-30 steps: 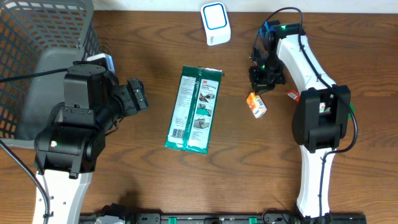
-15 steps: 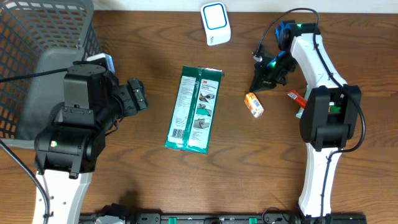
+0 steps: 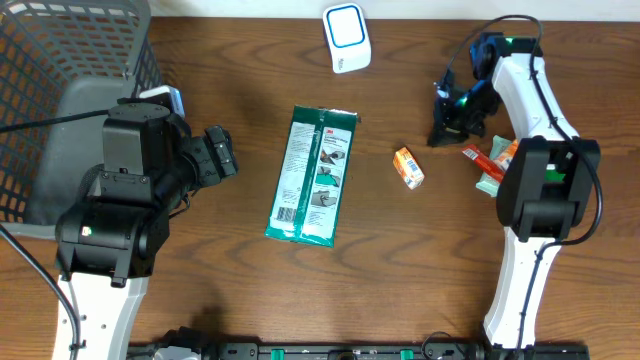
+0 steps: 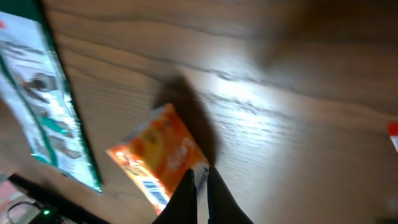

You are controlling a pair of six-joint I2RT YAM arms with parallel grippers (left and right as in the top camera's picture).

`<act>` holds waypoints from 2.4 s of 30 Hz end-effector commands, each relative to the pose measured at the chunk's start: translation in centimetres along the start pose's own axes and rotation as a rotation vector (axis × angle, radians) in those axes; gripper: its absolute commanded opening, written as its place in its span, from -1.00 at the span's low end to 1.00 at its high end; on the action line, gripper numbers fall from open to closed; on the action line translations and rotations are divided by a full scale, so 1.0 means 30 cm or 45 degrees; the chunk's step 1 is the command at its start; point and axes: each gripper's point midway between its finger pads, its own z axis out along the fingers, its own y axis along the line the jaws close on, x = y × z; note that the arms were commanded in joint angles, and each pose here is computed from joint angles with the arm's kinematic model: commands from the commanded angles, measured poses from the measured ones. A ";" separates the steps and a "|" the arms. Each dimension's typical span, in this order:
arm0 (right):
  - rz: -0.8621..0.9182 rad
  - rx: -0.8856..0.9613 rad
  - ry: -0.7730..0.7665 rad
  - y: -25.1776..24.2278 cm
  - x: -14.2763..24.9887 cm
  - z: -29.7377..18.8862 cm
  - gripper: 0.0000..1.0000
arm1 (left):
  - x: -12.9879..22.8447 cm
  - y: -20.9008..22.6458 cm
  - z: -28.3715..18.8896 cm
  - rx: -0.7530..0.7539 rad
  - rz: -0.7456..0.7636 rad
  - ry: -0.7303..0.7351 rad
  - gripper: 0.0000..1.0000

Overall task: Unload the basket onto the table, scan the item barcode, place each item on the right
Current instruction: 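Move the right gripper back toward the remaining juice box, then grasp the remaining orange juice box with the right gripper and lift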

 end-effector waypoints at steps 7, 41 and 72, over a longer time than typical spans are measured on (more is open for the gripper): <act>-0.051 0.018 0.139 0.072 0.096 0.089 -0.95 | -0.009 -0.006 -0.007 0.007 0.004 -0.011 0.81; -0.405 -0.264 0.027 0.251 0.127 -0.069 0.50 | -0.009 -0.006 -0.007 0.007 0.004 -0.011 0.80; -0.333 0.044 -0.119 0.193 0.182 0.129 -0.22 | -0.009 -0.006 -0.007 0.007 0.004 -0.011 0.81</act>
